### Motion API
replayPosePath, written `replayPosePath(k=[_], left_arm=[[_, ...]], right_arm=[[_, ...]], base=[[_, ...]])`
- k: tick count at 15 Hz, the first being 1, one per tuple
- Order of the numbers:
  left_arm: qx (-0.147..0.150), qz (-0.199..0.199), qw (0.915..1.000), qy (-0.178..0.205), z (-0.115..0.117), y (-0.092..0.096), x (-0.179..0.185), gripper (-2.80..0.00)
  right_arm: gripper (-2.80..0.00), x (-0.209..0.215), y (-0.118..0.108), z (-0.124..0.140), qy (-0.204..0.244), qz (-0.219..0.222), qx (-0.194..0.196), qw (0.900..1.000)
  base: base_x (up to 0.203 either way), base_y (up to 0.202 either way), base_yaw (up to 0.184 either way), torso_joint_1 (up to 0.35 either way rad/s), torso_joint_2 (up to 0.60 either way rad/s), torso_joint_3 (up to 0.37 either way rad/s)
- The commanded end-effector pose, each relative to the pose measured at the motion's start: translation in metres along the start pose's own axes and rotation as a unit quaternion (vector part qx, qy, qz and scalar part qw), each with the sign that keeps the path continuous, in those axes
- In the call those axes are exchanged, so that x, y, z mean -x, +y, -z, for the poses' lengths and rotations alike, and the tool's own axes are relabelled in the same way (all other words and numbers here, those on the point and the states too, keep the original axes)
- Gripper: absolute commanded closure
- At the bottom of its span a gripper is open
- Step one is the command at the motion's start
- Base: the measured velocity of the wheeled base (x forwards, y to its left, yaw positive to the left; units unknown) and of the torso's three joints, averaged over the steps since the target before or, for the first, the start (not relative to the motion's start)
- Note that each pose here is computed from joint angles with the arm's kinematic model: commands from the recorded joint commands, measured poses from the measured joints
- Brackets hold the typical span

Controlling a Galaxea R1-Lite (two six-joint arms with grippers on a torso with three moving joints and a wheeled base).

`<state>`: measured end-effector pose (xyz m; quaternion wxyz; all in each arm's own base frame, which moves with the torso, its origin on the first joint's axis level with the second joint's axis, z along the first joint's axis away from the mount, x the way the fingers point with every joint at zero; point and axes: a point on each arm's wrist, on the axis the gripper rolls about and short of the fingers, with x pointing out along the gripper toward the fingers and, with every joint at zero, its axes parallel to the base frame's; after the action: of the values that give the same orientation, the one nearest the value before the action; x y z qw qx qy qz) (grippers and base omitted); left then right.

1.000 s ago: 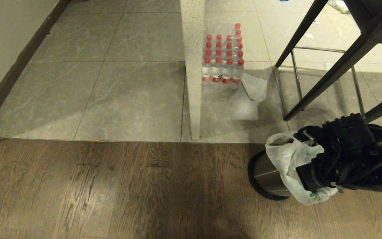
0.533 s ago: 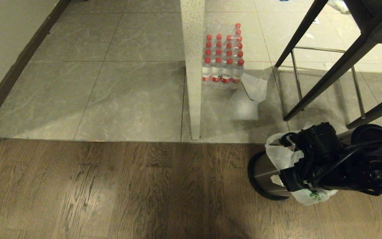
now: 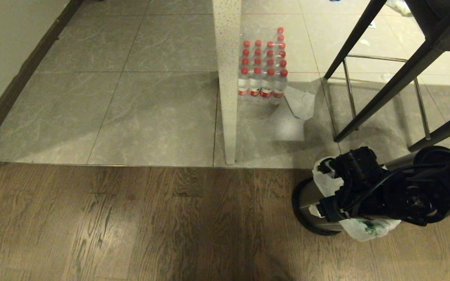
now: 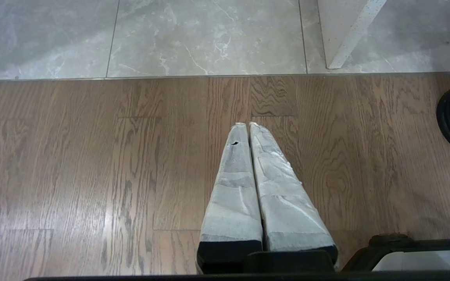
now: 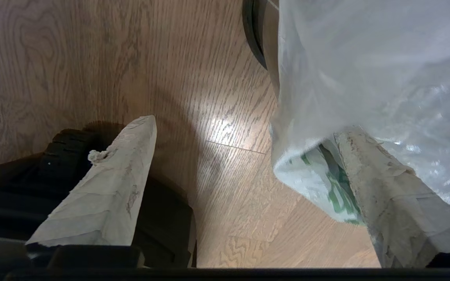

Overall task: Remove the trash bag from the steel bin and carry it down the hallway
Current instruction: Pick up the trash bag

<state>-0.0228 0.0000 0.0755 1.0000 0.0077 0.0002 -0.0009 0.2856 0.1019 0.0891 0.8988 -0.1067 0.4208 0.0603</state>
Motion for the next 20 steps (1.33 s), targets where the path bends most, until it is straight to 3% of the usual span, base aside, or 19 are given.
replayPosePath(k=[1, 2, 3, 13, 20], left_arm=[[0.0, 0.0, 1.0, 0.0, 0.0, 0.0, 0.0, 0.0], [0.0, 0.0, 1.0, 0.0, 0.0, 0.0, 0.0, 0.0], [0.0, 0.0, 1.0, 0.0, 0.0, 0.0, 0.0, 0.0], [0.0, 0.0, 1.0, 0.001, 0.0, 0.0, 0.0, 0.0], [0.001, 0.0, 1.0, 0.0, 0.0, 0.0, 0.0, 0.0]], right_arm=[[-2.8, -0.006, 0.001, -0.001, 0.004, 0.0, -0.001, 1.0], [-2.19, -0.005, 0.002, -0.001, 0.002, -0.001, 0.0, 1.0], [0.0, -0.004, 0.001, -0.002, 0.001, -0.001, -0.001, 1.0], [0.0, 0.0, 0.009, -0.005, -0.021, 0.016, 0.015, 1.0], [0.0, 0.056, 0.001, -0.016, -0.078, 0.009, 0.016, 0.997]], base=[[0.0, 0.0, 0.0, 0.0, 0.0, 0.0], [0.0, 0.0, 0.0, 0.0, 0.0, 0.0], [0.0, 0.0, 0.0, 0.0, 0.0, 0.0], [0.0, 0.0, 0.0, 0.0, 0.0, 0.0], [0.0, 0.0, 0.0, 0.0, 0.0, 0.0]])
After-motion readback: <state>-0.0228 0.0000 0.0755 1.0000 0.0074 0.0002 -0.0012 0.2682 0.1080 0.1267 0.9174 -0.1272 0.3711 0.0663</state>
